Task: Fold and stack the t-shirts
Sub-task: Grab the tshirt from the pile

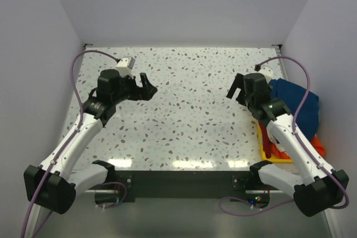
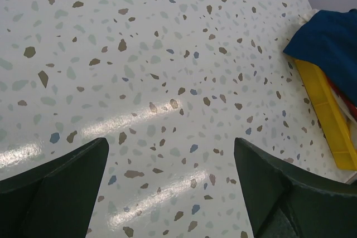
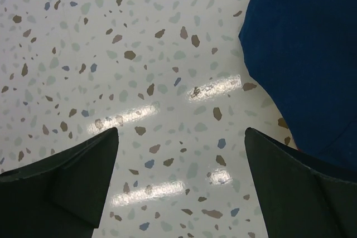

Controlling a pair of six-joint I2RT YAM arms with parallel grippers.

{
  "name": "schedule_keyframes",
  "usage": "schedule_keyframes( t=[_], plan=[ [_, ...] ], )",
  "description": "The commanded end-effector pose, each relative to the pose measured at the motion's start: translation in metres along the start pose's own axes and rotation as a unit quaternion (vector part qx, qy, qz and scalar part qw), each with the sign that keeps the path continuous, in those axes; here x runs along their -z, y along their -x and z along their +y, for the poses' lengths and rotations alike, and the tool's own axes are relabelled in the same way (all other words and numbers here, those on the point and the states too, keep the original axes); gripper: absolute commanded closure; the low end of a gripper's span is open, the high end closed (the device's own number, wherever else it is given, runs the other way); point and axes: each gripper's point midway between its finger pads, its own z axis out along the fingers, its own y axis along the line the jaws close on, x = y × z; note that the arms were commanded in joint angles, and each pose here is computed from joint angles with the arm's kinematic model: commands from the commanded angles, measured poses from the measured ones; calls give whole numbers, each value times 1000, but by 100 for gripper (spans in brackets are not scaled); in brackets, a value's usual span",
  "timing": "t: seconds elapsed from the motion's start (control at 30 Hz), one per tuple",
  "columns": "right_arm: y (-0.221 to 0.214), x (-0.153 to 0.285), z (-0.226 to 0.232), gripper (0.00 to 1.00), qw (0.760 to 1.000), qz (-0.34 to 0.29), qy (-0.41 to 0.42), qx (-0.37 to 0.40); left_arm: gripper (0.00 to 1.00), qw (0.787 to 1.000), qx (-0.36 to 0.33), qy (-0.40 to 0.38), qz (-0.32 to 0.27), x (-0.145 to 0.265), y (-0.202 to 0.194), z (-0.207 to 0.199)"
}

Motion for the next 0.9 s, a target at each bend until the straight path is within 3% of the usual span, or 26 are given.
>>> schedule_keyframes(
  t=[0.0, 0.23, 0.33, 0.53, 0.77, 0.87],
  plan=[
    [21, 9, -7, 1, 999, -31, -24, -19, 0, 1000, -10, -14, -14, 2, 7, -5],
    [39, -6, -23, 1, 993, -31, -110, 25, 0, 1000, -5, -22, -4, -2, 2, -6],
    [59, -23, -55, 4, 985, -6, -172, 17, 0, 1000, -3, -30, -7, -1, 6, -10],
    [95, -42, -107, 9, 960, -29, -277, -1, 0, 999, 0, -38, -1, -3, 4, -13],
    [83, -76, -131, 22, 949, 16, -315, 4, 0, 999, 6, -46, 10, -6, -4, -14],
    [77, -79, -153, 32, 940, 22, -340, -6, 0, 999, 9, -48, 15, -7, -7, -14]
  ],
)
